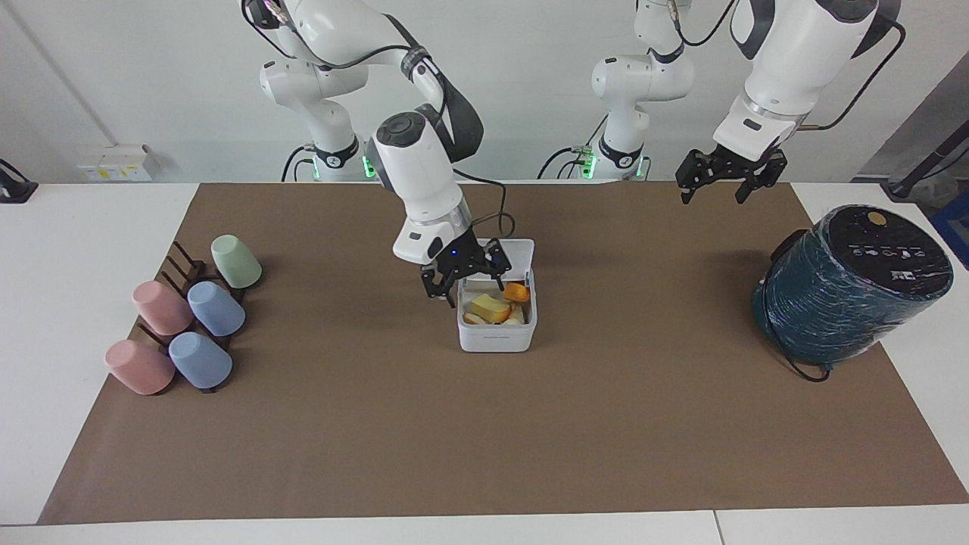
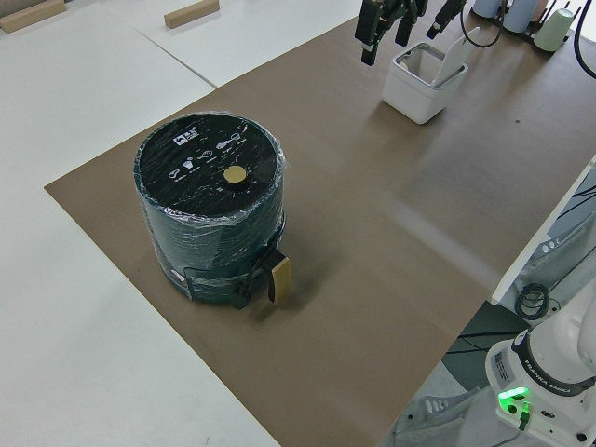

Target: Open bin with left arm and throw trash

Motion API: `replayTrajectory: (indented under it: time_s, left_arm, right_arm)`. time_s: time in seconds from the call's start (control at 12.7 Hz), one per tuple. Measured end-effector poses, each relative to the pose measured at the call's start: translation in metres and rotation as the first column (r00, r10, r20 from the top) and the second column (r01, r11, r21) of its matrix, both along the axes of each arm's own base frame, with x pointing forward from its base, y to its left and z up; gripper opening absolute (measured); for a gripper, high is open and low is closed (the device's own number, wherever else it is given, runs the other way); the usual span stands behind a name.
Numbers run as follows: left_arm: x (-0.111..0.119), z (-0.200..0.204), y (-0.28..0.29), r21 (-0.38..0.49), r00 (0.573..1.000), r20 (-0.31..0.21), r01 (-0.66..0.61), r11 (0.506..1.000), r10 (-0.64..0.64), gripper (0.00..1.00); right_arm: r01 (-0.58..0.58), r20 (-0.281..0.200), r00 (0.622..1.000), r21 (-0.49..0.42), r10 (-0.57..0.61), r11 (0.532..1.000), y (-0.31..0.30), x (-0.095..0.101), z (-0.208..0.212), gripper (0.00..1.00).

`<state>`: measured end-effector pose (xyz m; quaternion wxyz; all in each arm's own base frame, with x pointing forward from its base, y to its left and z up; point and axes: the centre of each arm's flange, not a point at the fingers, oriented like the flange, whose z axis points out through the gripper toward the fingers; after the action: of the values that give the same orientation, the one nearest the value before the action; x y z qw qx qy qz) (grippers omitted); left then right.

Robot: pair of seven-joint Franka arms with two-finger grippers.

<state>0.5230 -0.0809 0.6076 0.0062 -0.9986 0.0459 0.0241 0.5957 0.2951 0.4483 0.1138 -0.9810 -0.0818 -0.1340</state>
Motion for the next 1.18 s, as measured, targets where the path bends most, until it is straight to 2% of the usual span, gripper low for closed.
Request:
replayTrajectory:
  time_s: [0.16,0.39,0.79,1.18]
  left_arm:
    - [0.003,-0.002,0.0,-0.011,1.0,0.025,-0.002,1.0,0.002,1.0]
    - [0.007,-0.006,0.0,-0.026,0.999,0.046,-0.007,1.0,0.008,1.0]
    - [0.005,0.003,0.023,-0.028,0.998,0.063,-0.026,0.999,0.028,1.0]
    - [0.005,0.008,0.045,-0.029,0.996,0.08,-0.022,0.999,0.025,1.0]
  right_arm:
    - [0.036,0.025,0.999,-0.074,-0.034,0.997,-0.047,0.013,0.018,1.0]
    - [0.113,-0.005,0.993,-0.156,-0.115,0.981,-0.117,0.013,0.057,1.0]
    - [0.255,-0.076,0.958,-0.219,-0.277,0.942,-0.219,-0.012,0.113,1.0]
    - [0.305,-0.125,0.931,-0.251,-0.343,0.919,-0.283,-0.038,0.15,1.0]
